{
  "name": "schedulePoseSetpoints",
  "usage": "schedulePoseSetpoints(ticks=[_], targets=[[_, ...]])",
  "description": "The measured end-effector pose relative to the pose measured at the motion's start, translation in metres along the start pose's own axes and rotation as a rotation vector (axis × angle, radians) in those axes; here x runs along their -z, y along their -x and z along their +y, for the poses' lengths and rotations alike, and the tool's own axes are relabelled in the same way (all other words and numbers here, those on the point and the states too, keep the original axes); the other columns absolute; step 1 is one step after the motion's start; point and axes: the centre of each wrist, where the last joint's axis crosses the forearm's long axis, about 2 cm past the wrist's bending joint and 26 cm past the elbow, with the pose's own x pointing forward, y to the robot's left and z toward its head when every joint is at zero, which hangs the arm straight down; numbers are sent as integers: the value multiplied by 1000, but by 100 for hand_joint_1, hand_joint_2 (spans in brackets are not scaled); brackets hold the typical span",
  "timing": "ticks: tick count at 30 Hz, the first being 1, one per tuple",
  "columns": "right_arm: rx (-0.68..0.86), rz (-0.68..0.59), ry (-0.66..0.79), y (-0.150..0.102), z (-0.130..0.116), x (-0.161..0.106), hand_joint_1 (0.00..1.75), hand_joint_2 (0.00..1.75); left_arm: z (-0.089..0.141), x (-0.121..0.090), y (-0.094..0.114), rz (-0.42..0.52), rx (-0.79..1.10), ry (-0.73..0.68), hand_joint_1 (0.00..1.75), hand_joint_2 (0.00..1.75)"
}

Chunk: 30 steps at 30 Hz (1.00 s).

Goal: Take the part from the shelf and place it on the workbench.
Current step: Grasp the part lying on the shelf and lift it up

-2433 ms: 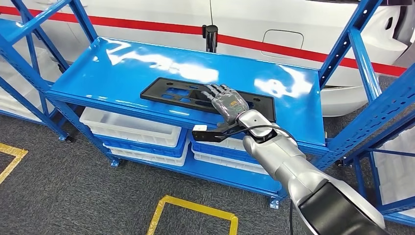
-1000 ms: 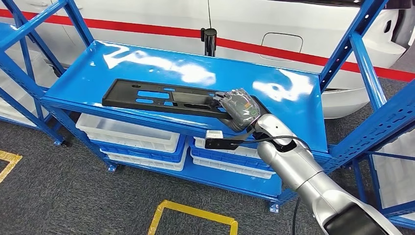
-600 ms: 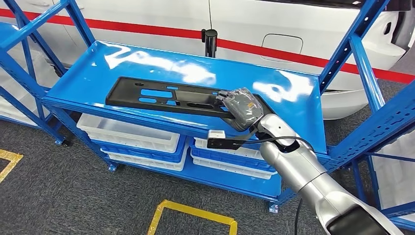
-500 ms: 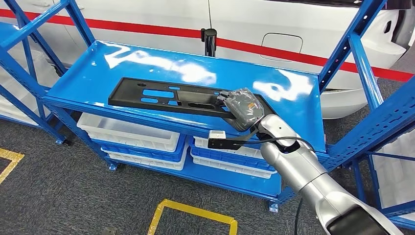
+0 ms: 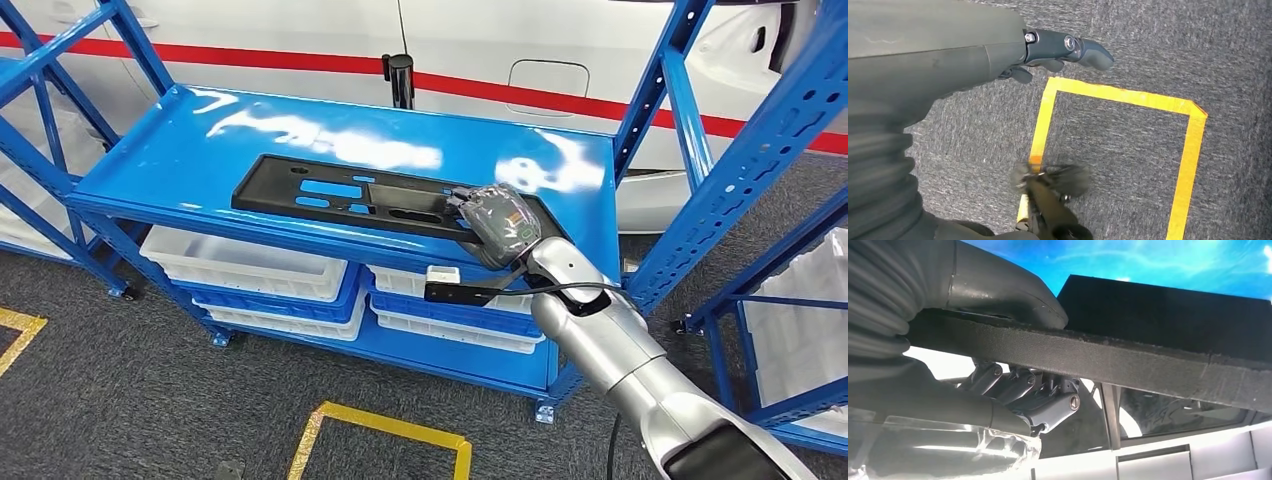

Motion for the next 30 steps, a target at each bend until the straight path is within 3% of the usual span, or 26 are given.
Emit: schedulePoseSetpoints(ticks=[30], targets=[[-11,14,21,-3,-1,-3,171,175,-1,4,-9,-24,6,1,0,175]])
